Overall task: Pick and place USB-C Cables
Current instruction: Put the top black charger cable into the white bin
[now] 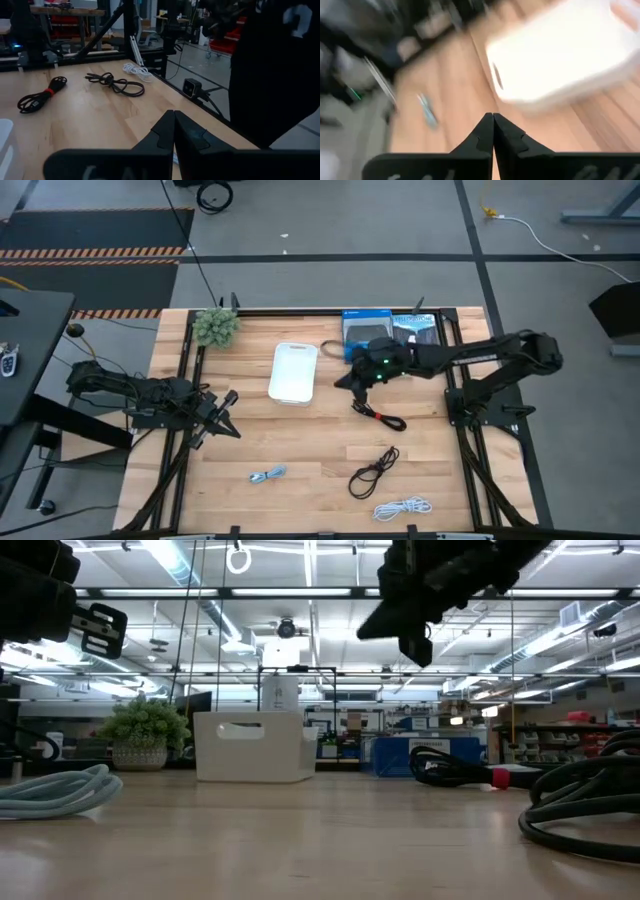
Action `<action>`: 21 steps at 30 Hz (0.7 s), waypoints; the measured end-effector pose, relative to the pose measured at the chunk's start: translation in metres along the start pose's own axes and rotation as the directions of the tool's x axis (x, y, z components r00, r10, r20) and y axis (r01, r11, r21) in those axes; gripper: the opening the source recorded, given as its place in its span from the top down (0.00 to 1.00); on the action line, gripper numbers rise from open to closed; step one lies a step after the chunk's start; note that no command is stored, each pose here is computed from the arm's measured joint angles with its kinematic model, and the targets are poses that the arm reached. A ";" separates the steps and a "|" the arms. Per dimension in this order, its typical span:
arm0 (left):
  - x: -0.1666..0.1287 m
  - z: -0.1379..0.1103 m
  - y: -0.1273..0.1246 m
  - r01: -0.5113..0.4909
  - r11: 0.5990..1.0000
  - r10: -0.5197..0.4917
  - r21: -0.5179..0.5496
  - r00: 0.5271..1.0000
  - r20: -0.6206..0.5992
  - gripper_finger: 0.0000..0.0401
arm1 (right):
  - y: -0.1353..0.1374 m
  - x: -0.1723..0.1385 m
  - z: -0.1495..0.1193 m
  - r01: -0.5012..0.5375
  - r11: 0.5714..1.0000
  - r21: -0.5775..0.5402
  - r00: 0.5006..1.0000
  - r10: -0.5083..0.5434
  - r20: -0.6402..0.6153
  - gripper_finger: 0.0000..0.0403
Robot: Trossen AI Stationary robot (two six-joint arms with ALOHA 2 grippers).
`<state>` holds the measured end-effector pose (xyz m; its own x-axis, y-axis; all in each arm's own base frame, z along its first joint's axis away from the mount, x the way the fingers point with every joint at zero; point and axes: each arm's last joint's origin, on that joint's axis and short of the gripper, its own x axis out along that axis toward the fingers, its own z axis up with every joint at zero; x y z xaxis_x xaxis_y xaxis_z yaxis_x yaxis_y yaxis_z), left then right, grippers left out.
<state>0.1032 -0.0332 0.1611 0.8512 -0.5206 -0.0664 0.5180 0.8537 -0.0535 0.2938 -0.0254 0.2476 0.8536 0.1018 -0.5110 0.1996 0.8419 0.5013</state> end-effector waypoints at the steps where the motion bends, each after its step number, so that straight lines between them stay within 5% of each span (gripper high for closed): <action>1: 0.000 0.000 0.000 0.000 1.000 0.000 0.000 1.000 0.000 0.97 | 0.002 0.001 0.000 0.025 0.999 -0.037 0.998 -0.027 -0.054 0.98; 7: 0.000 0.000 0.000 -0.011 1.000 0.011 0.002 1.000 0.000 0.97 | 0.002 0.006 -0.006 0.095 0.971 -0.220 0.930 -0.166 -0.329 0.98; 21: 0.000 0.000 0.002 -0.078 0.997 0.078 0.002 0.997 0.002 0.97 | -0.012 0.003 -0.031 0.202 0.955 -0.220 0.773 -0.293 -0.563 0.66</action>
<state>0.1043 -0.0312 0.1609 0.8893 -0.4521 -0.0685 0.4499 0.8919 -0.0464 0.2788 -0.0184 0.2186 0.3303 0.1305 -0.9348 0.2569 0.9406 0.2220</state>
